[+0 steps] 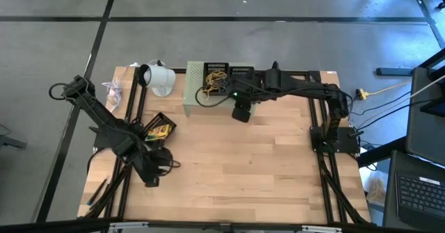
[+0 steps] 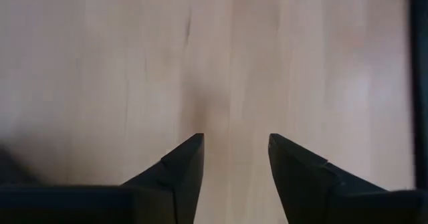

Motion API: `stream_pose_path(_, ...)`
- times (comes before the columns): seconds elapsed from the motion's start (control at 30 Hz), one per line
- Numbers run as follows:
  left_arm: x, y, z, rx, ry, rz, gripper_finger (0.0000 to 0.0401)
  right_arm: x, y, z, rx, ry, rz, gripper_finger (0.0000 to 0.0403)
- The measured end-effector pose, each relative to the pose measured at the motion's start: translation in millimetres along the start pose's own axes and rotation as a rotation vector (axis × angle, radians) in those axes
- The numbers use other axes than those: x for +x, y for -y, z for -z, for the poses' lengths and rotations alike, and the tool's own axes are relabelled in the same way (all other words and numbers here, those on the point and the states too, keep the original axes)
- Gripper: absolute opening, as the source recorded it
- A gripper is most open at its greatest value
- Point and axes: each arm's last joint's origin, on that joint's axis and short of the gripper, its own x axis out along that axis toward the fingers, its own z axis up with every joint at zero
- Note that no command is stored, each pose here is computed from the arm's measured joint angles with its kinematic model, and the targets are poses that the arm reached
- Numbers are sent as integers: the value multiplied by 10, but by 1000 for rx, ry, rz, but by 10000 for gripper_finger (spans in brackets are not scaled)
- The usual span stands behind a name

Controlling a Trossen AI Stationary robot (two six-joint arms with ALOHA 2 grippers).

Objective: Pick & Place Office Desk Supplies
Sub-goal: Put the black bin on the shelf

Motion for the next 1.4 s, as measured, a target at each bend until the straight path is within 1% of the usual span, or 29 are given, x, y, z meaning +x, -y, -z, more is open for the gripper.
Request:
stream_pose_path(0.1,-25,-33,146,55,-175,0,168,-34,-97,40,-32,-18,-7,164)
stream_pose_path(0.17,-48,-51,226,140,-264,0,168,-55,-157,56,-50,-20,-14,161)
stream_pose_path(0.3,-82,-96,311,334,-334,-36,165,-81,-233,71,-69,-15,-25,156)
stream_pose_path(0.4,-91,-155,370,441,-380,-86,163,-96,-274,80,-81,-11,-28,154)
stream_pose_path(0.53,-80,-273,465,479,-464,-176,161,-112,-317,90,-92,-9,-33,153)
stream_pose_path(0.7,-1,-392,576,514,-485,-275,161,-121,-340,97,-99,-9,-35,153)
stream_pose_path(0.83,65,-430,611,474,-492,-271,161,-121,-341,97,-78,-9,-35,153)
stream_pose_path(0.97,106,-466,599,358,-467,-306,159,-121,-341,97,-76,-9,-35,153)
stream_pose_path(1.07,145,-501,606,268,-451,-329,146,-121,-341,97,-76,-9,-35,152)
stream_pose_path(1.2,192,-539,636,196,-471,-327,103,-121,-341,97,-76,-9,-35,152)
stream_pose_path(1.37,223,-533,615,151,-436,-318,20,-121,-341,97,-76,-9,-35,152)
stream_pose_path(1.4,229,-529,606,146,-421,-317,12,-121,-341,97,-76,-9,-35,152)
